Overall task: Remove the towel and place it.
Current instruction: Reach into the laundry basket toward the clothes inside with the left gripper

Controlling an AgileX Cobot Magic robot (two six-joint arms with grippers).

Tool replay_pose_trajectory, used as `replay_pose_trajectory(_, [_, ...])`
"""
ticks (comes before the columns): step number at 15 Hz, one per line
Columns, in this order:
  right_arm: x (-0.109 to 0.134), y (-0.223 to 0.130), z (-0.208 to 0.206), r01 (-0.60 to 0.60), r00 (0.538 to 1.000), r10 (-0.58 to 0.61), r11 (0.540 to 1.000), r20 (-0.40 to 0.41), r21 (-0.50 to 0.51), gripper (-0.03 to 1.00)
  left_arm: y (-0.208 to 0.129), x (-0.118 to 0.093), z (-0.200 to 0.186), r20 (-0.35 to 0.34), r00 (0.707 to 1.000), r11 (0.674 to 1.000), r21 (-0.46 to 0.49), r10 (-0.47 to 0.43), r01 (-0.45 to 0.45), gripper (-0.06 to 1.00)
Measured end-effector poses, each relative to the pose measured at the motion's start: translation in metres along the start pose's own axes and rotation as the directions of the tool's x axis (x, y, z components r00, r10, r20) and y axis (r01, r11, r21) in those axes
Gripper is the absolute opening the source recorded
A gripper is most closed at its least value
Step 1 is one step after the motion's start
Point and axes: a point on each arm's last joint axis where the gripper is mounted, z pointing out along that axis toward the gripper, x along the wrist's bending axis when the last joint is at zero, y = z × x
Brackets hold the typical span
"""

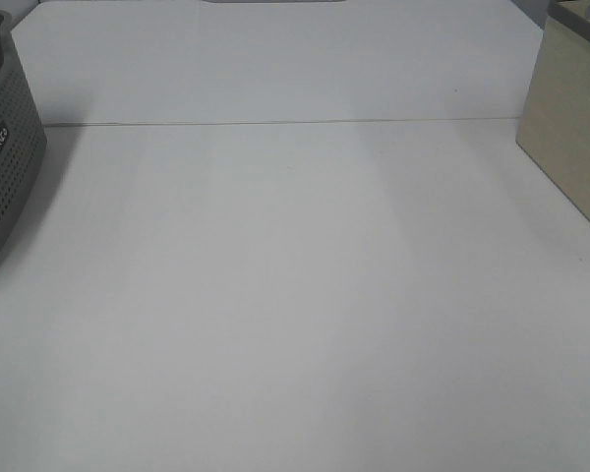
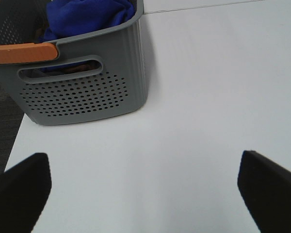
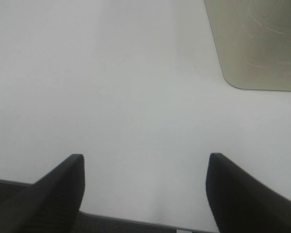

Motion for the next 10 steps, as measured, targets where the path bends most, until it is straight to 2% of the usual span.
replay_pose_trajectory(7, [0.0,0.0,0.0,0.0,1.0,0.0,1.0,0.0,0.0,0.7,0.0,0.0006,0.0,-0.006,1.0,1.0,0.0,0.003,-0.003,0.99])
replay_pose_trajectory(10, [0.0,0.0,0.0,0.0,1.0,0.0,1.0,0.0,0.0,0.7,-0.0002,0.0028,-0.0001,-0.031,0.999,1.0,0.003,0.019,-0.018,0.99])
